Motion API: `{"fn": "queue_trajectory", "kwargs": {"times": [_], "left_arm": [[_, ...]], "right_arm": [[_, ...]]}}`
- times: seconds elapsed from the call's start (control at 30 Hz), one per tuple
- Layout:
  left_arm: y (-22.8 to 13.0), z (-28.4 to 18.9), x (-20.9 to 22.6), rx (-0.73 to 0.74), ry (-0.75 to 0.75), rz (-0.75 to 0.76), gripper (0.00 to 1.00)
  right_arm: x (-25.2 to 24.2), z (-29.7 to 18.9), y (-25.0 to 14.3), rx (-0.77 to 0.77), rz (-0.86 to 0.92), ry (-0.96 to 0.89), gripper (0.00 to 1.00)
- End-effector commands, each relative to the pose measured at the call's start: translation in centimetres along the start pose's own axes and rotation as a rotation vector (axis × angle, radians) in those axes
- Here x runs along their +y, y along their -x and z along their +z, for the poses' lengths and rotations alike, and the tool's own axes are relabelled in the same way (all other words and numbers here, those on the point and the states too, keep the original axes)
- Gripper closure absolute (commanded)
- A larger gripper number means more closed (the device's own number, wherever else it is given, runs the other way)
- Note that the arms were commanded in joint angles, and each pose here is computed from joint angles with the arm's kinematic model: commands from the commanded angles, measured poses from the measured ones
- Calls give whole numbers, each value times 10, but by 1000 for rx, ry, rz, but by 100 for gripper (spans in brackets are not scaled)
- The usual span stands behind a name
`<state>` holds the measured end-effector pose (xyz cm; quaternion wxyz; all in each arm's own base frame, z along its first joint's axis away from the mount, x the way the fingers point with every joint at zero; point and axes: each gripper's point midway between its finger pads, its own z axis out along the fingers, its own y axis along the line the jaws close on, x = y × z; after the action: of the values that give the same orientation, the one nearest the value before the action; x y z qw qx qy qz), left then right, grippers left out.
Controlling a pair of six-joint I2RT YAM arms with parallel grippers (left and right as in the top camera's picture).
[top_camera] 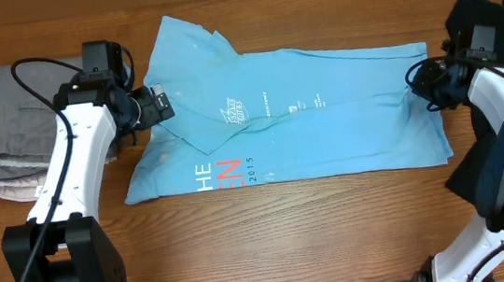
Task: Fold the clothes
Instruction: 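Release the right edge and raise both grippers off the shirt, then move the left gripper to the shirt's top-left corner and the right to top-right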
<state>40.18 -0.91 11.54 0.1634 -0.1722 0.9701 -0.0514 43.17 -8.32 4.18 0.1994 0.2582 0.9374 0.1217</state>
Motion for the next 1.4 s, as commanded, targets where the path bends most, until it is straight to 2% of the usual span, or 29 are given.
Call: {"fn": "queue_trajectory", "kwargs": {"times": [0.0,0.1,0.33,0.43,0.57,0.67,0.73,0.83,0.87,0.9,0.97,1.2,1.27,1.37], "left_arm": [[2,-4,1,-11,-6,5,0],[2,-4,1,-11,-6,5,0],[2,-4,1,-11,-6,5,0],[17,-4,-5,-73,-29,-1,0],[38,-7,-13,-159,-62,4,0],[41,-8,-19,-169,-90,6,0],[46,-11,-36,-181,-185,23,0],[61,-26,-73,-254,-376,154,0],[66,-32,-83,-280,-427,176,4],[73,-41,-90,-304,-462,175,2],[90,-59,-97,-354,-481,150,0],[147,-135,-141,-531,-494,269,0],[159,-143,-158,-567,-480,315,0],[180,-131,-174,-621,-402,354,0]], "right_arm": [[38,-17,1,-9,-83,93,73],[51,-27,6,-9,-114,97,73],[84,-95,42,-44,-159,4,69],[97,-118,49,-63,-177,-4,67],[100,-126,48,-57,-178,-5,67],[99,-126,44,-40,-175,-8,66],[98,-126,42,-31,-174,-11,64],[97,-126,42,-29,-178,-12,64],[97,-126,42,-29,-178,-12,64],[97,-126,42,-29,-178,-12,64],[97,-126,42,-29,-178,-12,64],[100,-126,48,-53,-186,-3,63],[101,-126,50,-63,-188,0,63],[103,-127,54,-81,-191,7,63]]}}
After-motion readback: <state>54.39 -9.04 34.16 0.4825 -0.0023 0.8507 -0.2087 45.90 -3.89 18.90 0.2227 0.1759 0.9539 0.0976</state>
